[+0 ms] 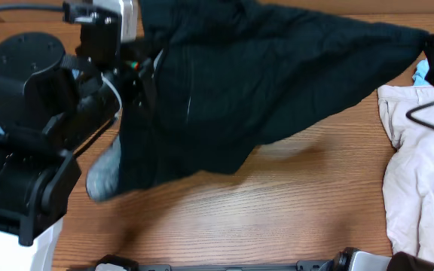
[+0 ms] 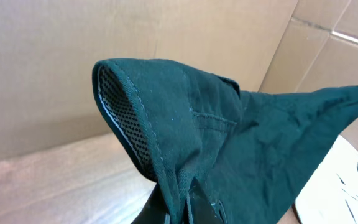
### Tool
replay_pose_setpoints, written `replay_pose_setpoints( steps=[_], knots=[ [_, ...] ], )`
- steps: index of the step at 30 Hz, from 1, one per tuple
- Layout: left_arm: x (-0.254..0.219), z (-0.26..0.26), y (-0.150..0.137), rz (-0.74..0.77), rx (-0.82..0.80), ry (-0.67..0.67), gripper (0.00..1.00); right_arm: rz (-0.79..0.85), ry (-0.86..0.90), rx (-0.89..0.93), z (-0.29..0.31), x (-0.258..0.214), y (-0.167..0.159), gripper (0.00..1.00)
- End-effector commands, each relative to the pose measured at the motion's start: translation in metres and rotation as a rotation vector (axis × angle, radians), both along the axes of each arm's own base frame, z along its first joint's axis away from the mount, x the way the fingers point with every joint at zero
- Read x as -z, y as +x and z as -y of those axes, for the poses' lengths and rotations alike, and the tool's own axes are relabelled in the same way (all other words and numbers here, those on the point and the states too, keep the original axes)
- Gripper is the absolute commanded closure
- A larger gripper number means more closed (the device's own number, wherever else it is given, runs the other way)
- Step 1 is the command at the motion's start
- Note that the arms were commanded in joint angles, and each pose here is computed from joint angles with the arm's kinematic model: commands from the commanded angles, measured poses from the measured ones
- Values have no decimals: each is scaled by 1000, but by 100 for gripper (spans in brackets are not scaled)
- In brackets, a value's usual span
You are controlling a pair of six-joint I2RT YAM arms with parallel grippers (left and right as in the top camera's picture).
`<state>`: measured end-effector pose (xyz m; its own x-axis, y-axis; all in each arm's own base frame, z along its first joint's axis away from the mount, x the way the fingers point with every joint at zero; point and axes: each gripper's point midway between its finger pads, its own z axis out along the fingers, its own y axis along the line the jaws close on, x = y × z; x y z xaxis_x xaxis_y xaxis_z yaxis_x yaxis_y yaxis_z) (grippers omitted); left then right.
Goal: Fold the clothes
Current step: 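Lift the pants with both grippers and swing them upward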
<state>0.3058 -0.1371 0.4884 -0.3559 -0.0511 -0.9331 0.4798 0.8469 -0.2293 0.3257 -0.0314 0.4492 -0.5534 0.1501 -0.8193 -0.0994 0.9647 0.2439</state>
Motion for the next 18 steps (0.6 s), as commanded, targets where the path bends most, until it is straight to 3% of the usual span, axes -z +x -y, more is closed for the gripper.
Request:
replay_pose_setpoints(
  steps=[1, 4, 7, 11, 18],
  knots=[
    [21, -3, -8, -106, -11, 19, 96, 17, -2, -2, -9, -12, -24, 96],
    [35, -3, -13, -185, -14, 6, 96, -6, 7, -3, -11, -8, -28, 96],
    [12, 6, -26, -144, 52, -59, 96, 27, -5, -2, -15, -17, -40, 96],
    [-31, 14, -71, -82, 167, -143, 96, 123, -47, 57, -22, -43, -81, 96],
    [-86, 12, -140, 46, 278, -250, 96, 201, -53, 67, -37, -61, -120, 96]
  ],
)
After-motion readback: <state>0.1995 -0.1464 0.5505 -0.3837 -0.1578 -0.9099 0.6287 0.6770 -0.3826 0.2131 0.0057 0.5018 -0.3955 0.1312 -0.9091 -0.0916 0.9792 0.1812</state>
